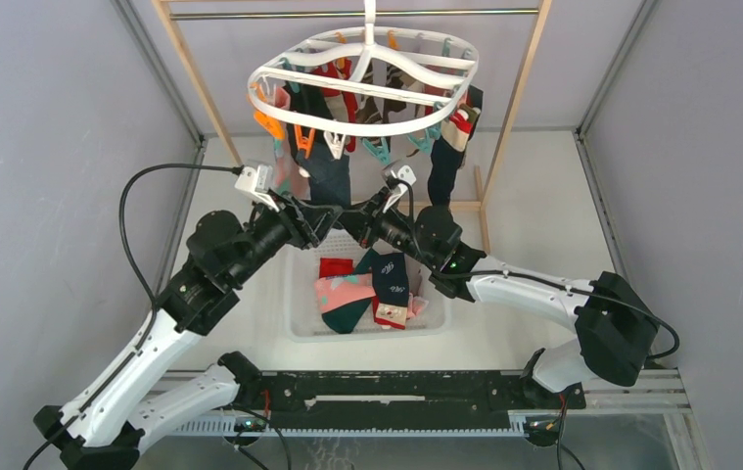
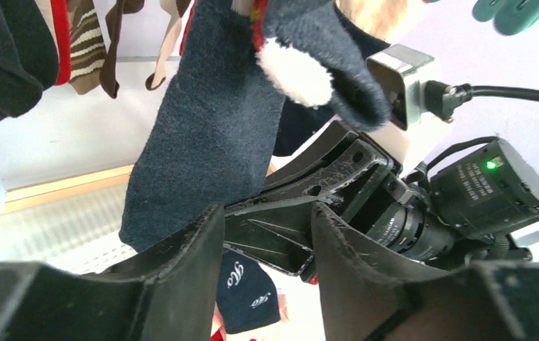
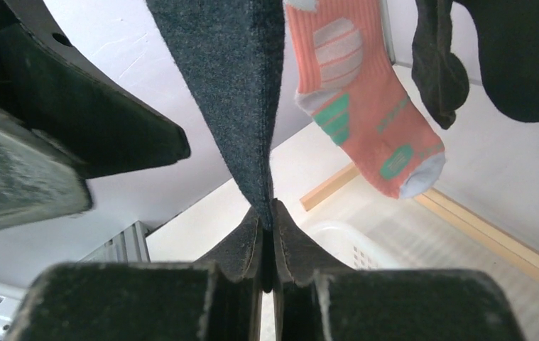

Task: Remove the socks clipped to the hanger
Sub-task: Remove the sock from the hanger.

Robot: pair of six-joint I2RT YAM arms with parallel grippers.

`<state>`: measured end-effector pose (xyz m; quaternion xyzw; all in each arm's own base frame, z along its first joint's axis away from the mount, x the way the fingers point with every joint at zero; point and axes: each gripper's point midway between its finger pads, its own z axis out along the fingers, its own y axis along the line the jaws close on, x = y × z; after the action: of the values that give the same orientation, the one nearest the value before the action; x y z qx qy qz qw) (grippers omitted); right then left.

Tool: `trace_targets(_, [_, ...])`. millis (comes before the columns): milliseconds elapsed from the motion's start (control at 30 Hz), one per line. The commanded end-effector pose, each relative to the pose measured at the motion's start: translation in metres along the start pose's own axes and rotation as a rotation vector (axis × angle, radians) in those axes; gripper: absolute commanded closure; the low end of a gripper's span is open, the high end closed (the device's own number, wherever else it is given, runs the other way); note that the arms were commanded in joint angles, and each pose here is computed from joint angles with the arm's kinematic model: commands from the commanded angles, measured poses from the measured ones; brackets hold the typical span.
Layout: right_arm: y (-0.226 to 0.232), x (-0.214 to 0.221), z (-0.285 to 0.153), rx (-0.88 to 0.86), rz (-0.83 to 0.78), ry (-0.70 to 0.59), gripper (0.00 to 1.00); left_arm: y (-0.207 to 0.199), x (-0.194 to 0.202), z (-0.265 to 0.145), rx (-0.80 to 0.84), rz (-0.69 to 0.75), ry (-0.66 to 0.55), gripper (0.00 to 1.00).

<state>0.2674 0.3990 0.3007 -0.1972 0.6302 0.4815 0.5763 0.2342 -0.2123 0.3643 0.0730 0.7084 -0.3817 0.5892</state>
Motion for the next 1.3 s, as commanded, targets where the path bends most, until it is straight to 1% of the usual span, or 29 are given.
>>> trace_targets(0, [0.010, -0.017, 0.001, -0.028, -0.003, -0.035, 0.89, 0.001, -0.009, -0.011, -0.016, 0.000, -0.040, 0.43])
trace_targets(33, [0.010, -0.016, 0.001, -0.025, -0.004, -0.031, 0.90, 0.001, -0.011, -0.013, -0.019, 0.000, -0.047, 0.39])
trace_targets(100, [0.010, -0.013, 0.000, -0.023, -0.005, -0.020, 0.91, 0.001, -0.015, -0.018, -0.024, 0.000, -0.055, 0.37])
trace_targets(267, [0.008, -0.006, -0.003, -0.005, -0.014, -0.006, 0.93, 0.001, -0.027, -0.028, -0.045, 0.003, -0.081, 0.33])
trace_targets(300, [0.008, -0.005, -0.004, -0.001, -0.019, -0.003, 0.93, 0.001, -0.030, -0.029, -0.052, 0.004, -0.087, 0.32])
trace_targets(367, [0.008, -0.004, -0.005, 0.016, -0.030, 0.002, 0.93, 0.001, -0.036, -0.032, -0.061, 0.006, -0.099, 0.23])
trace_targets(433, [0.008, -0.002, -0.006, 0.030, -0.043, 0.006, 0.94, -0.002, -0.043, -0.033, -0.061, 0.011, -0.111, 0.22])
trace_targets(533, [0.008, -0.002, -0.008, 0.063, -0.070, 0.006, 0.95, -0.007, -0.057, -0.033, -0.059, 0.019, -0.128, 0.22])
trace_targets(700, [0.006, -0.002, -0.011, 0.093, -0.087, 0.011, 0.95, -0.018, -0.080, -0.033, -0.045, 0.029, -0.156, 0.29])
trace_targets(833, [0.005, -0.002, -0.012, 0.097, -0.090, 0.011, 0.95, -0.025, -0.095, -0.034, -0.035, 0.034, -0.181, 0.31])
trace_targets(1267, [0.003, -0.001, -0.012, 0.105, -0.092, 0.016, 0.97, -0.042, -0.127, -0.026, -0.018, 0.050, -0.233, 0.34])
